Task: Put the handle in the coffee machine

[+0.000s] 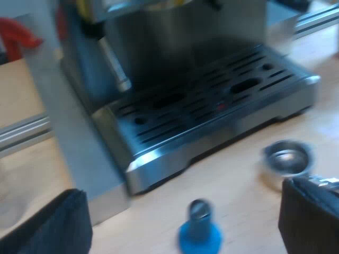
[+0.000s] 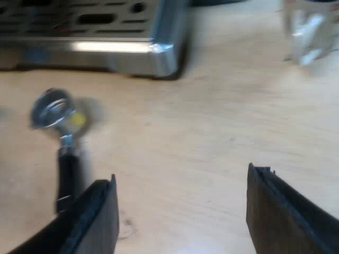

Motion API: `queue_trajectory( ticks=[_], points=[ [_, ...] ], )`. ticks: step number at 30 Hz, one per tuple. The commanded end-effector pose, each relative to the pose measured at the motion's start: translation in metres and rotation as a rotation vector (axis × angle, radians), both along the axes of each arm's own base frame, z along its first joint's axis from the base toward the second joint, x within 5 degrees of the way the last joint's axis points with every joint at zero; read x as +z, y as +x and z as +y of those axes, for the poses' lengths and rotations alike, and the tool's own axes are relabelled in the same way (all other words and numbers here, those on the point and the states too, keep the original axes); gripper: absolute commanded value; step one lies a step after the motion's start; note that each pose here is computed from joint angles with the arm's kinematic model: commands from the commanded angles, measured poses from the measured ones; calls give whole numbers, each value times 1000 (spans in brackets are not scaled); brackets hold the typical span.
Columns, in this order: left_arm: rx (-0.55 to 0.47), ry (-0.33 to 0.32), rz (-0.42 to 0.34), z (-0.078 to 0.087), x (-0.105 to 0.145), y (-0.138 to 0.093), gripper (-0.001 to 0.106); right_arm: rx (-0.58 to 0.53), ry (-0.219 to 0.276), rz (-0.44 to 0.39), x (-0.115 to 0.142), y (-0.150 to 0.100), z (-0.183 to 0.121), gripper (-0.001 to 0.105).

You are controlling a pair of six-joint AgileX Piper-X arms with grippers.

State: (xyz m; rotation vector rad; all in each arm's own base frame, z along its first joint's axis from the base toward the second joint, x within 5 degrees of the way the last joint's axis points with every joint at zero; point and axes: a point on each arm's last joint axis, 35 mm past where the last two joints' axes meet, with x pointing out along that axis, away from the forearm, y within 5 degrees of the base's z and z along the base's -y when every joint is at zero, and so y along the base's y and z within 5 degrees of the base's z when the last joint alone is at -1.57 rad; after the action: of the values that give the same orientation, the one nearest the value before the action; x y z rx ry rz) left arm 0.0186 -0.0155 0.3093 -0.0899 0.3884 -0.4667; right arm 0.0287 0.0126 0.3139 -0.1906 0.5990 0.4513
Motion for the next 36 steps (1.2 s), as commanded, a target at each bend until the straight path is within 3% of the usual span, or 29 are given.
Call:
queue_trajectory(
  ticks=[1, 4, 8, 10, 11, 16, 21, 25, 31, 36],
  points=[
    [-83, -8, 3, -3, 8, 4, 74, 96, 14, 25, 9, 7, 4, 56],
    [-183, 19, 2, -6, 16, 12, 74, 178, 26, 97, 15, 20, 9, 56],
    [-281, 3, 40, -9, 25, 27, 74, 273, 17, 172, 20, 38, 19, 56],
    [-306, 1, 55, -10, 26, 33, 74, 306, 11, 194, 21, 43, 23, 56],
    [-333, 11, 62, -11, 27, 39, 74, 362, 3, 243, 22, 54, 32, 56],
    [-386, 52, 82, -12, 26, 56, 74, 408, -32, 318, 22, 68, 48, 56],
    [-542, 94, 113, -25, 20, 65, 74, 360, -75, 402, 17, 80, 67, 56],
    [-586, 139, 153, -34, 15, 70, 74, 312, -108, 452, 10, 86, 75, 55],
    [-671, 183, 207, -48, 7, 79, 74, 252, -191, 452, 1, 97, 84, 54],
    [-754, 201, 276, -63, -3, 89, 74, 235, -227, 480, -7, 107, 91, 54]
  ],
)
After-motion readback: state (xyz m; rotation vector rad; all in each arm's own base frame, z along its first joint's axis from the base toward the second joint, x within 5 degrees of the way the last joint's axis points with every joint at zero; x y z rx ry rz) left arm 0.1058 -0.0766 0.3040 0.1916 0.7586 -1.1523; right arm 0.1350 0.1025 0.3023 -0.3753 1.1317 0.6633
